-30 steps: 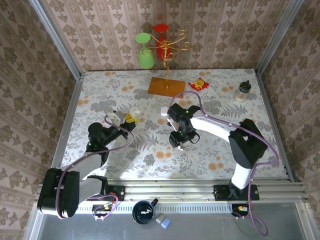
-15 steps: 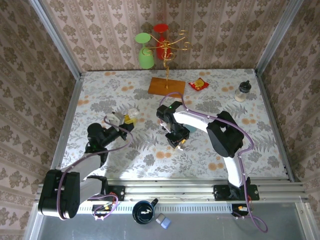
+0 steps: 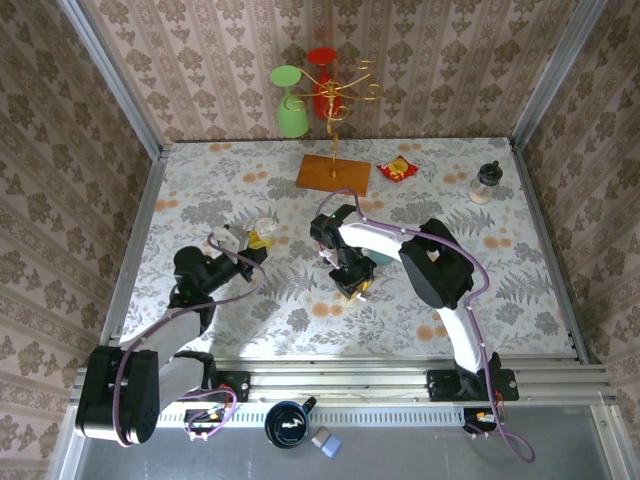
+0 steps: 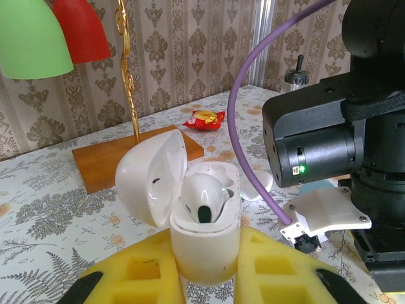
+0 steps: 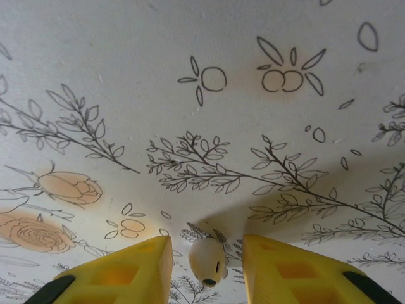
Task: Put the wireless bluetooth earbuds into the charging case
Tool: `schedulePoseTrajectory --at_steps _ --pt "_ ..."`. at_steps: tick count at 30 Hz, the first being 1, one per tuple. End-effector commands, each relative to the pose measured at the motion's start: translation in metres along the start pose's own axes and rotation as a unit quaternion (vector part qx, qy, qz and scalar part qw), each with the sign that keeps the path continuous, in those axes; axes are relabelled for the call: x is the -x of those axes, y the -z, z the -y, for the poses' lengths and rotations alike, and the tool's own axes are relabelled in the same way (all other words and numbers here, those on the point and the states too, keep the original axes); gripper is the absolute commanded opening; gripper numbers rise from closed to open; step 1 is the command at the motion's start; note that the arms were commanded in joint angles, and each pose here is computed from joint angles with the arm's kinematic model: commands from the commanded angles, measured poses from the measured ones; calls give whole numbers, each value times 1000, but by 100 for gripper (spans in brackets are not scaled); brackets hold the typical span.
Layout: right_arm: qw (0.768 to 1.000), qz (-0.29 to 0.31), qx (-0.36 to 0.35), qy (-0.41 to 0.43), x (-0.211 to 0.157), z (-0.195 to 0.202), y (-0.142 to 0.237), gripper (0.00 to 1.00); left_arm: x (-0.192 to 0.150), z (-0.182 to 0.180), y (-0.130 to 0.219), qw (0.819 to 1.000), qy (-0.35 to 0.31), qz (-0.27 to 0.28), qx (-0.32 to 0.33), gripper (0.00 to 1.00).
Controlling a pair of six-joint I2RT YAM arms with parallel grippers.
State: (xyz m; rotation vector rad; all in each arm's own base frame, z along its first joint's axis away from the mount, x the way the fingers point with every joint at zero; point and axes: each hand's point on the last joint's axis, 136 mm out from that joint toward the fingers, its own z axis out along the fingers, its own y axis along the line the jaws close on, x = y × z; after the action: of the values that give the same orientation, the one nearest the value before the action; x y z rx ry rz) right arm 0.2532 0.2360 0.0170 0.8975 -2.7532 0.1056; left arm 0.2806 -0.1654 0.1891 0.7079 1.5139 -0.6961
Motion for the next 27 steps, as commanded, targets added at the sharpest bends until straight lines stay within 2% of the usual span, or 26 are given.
schedulePoseTrajectory --at_steps 1,10,12,17,19,23,27 --pt "1000 -20 -3 9 -7 -1 -6 33 3 2 2 1000 -15 6 -4 4" --pt "1000 -22 -2 6 -8 0 -11 27 3 2 2 1000 -13 6 -5 4" --pt "1000 -19 -2 3 -8 0 -11 22 4 1 2 1000 -14 6 -4 4" --pt "1000 10 7 -7 -4 0 -1 21 2 1 2 1000 -13 4 -3 4" --pt "999 31 25 -13 0 -4 7 21 2 0 2 1000 -13 5 -1 4" --pt "989 124 73 -36 18 -8 33 20 8 0 2 1000 -12 18 0 4" --pt "959 250 131 -36 37 -16 74 19 15 3 0 999 -8 31 -9 4"
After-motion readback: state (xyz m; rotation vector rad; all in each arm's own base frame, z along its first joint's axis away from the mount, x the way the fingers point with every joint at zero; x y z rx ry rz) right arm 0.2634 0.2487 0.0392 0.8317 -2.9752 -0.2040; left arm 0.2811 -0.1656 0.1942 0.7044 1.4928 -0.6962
